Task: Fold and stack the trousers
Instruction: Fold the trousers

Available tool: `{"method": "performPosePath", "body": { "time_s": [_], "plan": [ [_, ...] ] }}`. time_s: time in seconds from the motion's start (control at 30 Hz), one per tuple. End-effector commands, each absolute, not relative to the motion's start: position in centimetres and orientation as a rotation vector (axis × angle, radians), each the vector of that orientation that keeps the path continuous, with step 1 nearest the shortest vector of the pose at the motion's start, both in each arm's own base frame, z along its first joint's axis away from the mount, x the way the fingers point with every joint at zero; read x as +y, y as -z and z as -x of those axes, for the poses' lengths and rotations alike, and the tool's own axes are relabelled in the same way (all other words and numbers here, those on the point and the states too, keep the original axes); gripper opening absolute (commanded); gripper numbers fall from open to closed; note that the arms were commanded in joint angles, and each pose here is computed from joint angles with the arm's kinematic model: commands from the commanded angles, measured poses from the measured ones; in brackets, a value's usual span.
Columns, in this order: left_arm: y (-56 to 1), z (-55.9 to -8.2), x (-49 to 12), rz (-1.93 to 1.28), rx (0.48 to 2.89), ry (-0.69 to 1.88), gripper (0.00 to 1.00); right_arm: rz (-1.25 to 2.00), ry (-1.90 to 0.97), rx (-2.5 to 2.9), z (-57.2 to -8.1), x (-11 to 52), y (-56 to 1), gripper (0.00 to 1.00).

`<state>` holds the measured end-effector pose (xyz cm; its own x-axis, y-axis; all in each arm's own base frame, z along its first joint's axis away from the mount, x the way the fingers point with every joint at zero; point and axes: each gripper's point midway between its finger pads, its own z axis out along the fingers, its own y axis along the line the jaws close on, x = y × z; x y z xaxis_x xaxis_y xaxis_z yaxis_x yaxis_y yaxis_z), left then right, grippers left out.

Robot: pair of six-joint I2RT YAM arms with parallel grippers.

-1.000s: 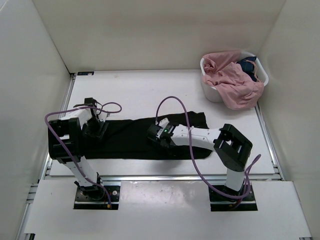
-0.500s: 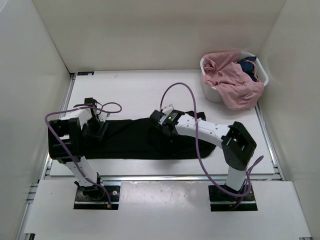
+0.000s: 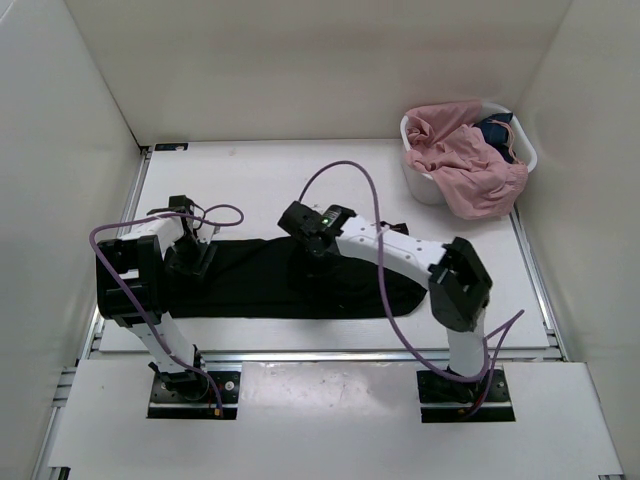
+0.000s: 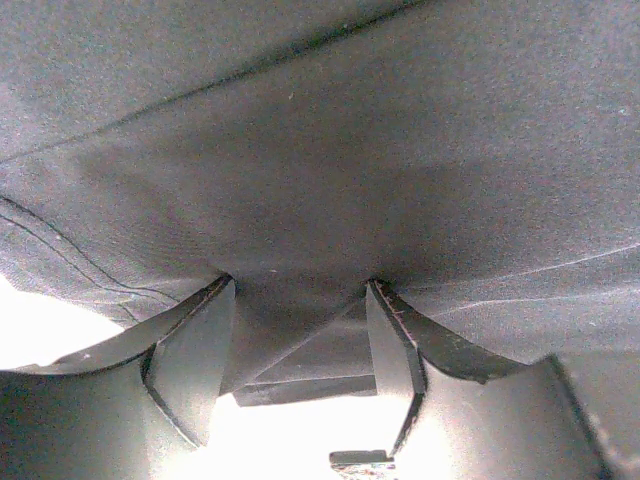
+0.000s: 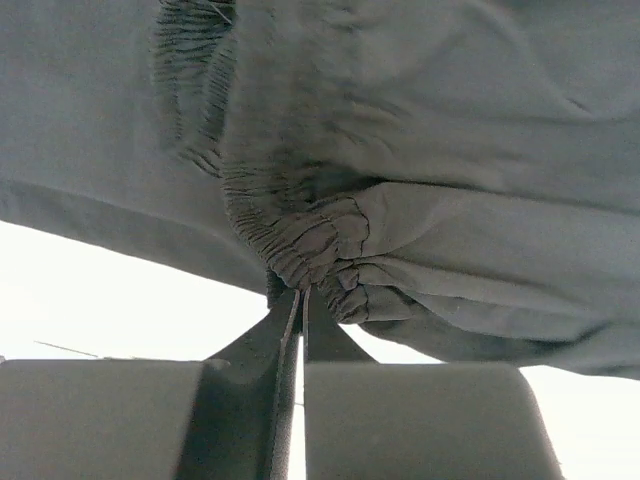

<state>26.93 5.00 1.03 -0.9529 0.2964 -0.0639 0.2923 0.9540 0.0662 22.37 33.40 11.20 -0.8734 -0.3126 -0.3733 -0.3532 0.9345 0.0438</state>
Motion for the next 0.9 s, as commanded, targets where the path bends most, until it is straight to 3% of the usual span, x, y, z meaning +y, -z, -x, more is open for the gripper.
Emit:
{"method": "performPosePath", "body": {
  "time_s": [0.0,0.33,0.47,0.6,0.73,0.87],
  "plan": [
    [0.5,-24.6,5.0,-0.482,3.115,-0.073,0.66,0.508,-0.299,2.736,-22.5,36.9,-12.1,0.0],
    [0.5,-24.6,5.1,-0.482,3.117,-0.087,0.66,0.516,-0.365,2.862,-23.2,39.1,-7.2,0.0],
    [0.5,-24.8,5.3,-0.482,3.119,-0.101,0.66,0.609,-0.471,2.881,-22.4,40.5,-6.3,0.27],
    [0.5,-24.6,5.3,-0.484,3.128,-0.098,0.67,0.706,-0.588,2.784,-22.7,42.4,-8.7,0.75],
    [0.3,-24.9,5.5,-0.482,3.121,-0.115,0.67,0.718,-0.582,2.677,-23.5,41.8,-12.5,0.79],
    [0.3,-24.7,5.4,-0.484,3.13,-0.112,0.67,0.461,-0.469,2.528,-25.6,36.2,-18.7,0.79]
  ]
}}
